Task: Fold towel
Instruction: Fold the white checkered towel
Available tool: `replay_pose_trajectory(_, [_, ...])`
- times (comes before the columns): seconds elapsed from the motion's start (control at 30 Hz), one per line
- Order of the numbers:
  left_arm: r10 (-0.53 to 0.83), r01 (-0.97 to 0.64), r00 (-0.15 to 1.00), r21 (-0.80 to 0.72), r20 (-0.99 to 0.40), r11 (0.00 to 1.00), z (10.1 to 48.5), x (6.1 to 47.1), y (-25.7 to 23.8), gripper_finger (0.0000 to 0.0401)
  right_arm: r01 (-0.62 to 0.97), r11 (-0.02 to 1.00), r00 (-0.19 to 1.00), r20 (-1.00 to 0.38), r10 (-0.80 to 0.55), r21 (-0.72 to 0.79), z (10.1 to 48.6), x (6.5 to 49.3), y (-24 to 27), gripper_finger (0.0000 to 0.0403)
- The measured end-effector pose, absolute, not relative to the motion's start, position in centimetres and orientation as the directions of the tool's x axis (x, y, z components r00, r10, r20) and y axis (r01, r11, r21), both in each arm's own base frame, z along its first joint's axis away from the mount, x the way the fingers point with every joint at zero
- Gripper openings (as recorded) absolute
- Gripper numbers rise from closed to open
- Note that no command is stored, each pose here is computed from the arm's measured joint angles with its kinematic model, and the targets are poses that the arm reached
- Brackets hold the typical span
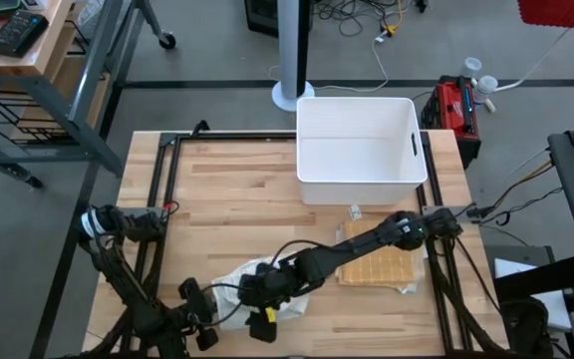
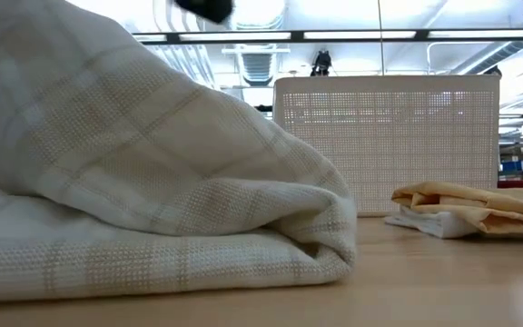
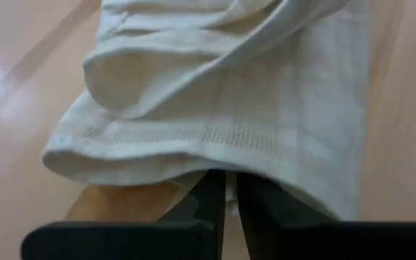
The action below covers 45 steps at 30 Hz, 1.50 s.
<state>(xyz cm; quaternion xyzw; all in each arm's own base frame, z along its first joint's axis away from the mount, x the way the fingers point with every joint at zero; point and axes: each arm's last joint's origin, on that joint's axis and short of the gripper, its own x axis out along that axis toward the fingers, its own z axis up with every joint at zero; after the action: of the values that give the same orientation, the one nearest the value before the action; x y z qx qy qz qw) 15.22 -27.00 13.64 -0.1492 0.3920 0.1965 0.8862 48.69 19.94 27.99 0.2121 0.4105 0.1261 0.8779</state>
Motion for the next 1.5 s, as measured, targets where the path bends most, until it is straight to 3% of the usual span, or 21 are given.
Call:
replay_pose_trajectory(0.07, [0.228, -0.466, 0.602, -0.105, -0.766, 0.878, 13.5, 15.1, -26.9, 0.0023, -0.002, 0.904, 0.615, -0.712, 0.337, 0.427, 28.3, 47.9, 19.8, 0.0218])
replay_pose_trajectory(0.2, [0.229, -0.474, 0.602, -0.111, -0.765, 0.874, 13.3, 15.1, -26.8, 0.0021, 0.202, 0.969, 0.595, -0.804, -0.005, 0.143, 27.9, 45.9, 19.9, 0.0203])
replay_pose_trajectory(0.27, [0.231, -0.474, 0.602, -0.11, -0.765, 0.874, 13.3, 15.1, -26.8, 0.0021, 0.253, 0.965, 0.571, -0.816, -0.087, 0.074, 27.0, 45.6, 20.1, 0.0191])
replay_pose_trajectory(0.37, [0.231, -0.476, 0.603, -0.111, -0.764, 0.872, 13.3, 15.1, -26.8, 0.0021, 0.261, 0.963, 0.548, -0.832, -0.086, 0.072, 24.7, 46.4, 20.5, 0.0163])
replay_pose_trajectory(0.47, [0.23, -0.476, 0.603, -0.113, -0.764, 0.872, 13.3, 15.1, -26.8, 0.0022, 0.191, 0.971, 0.567, -0.823, 0.011, 0.145, 22.7, 47.8, 21.3, 0.0132])
replay_pose_trajectory(0.67, [0.226, -0.476, 0.606, -0.12, -0.763, 0.871, 13.3, 15.1, -26.8, 0.0021, 0.015, 0.967, 0.579, -0.79, 0.2, 0.256, 22.0, 48.7, 22.5, 0.007])
replay_pose_trajectory(0.9, [0.274, -0.472, 0.703, -0.143, -0.656, 0.87, 14.3, 15.4, -26.5, 0.0021, -0.041, 0.964, 0.559, -0.793, 0.241, 0.264, 21.3, 48.8, 22.6, 0.0007])
replay_pose_trajectory(1.03, [0.299, -0.481, 0.717, -0.136, -0.63, 0.866, 15.3, 15.5, -25.8, 0.002, -0.115, 0.952, 0.591, -0.751, 0.295, 0.283, 20.4, 49.8, 22.8, 0.0003])
replay_pose_trajectory(1.23, [0.233, -0.527, 0.496, -0.077, -0.836, 0.846, 14.6, 14.9, -25.1, 0.002, -0.132, 0.947, 0.611, -0.728, 0.311, 0.294, 19.9, 50.9, 21.7, 0.0001])
replay_pose_trajectory(1.5, [0.206, -0.543, 0.542, -0.153, -0.815, 0.826, 16.0, 15.1, -25.3, 0.002, -0.034, 0.988, 0.703, -0.7, 0.13, 0.149, 21.5, 50.8, 20.9, 0.0001])
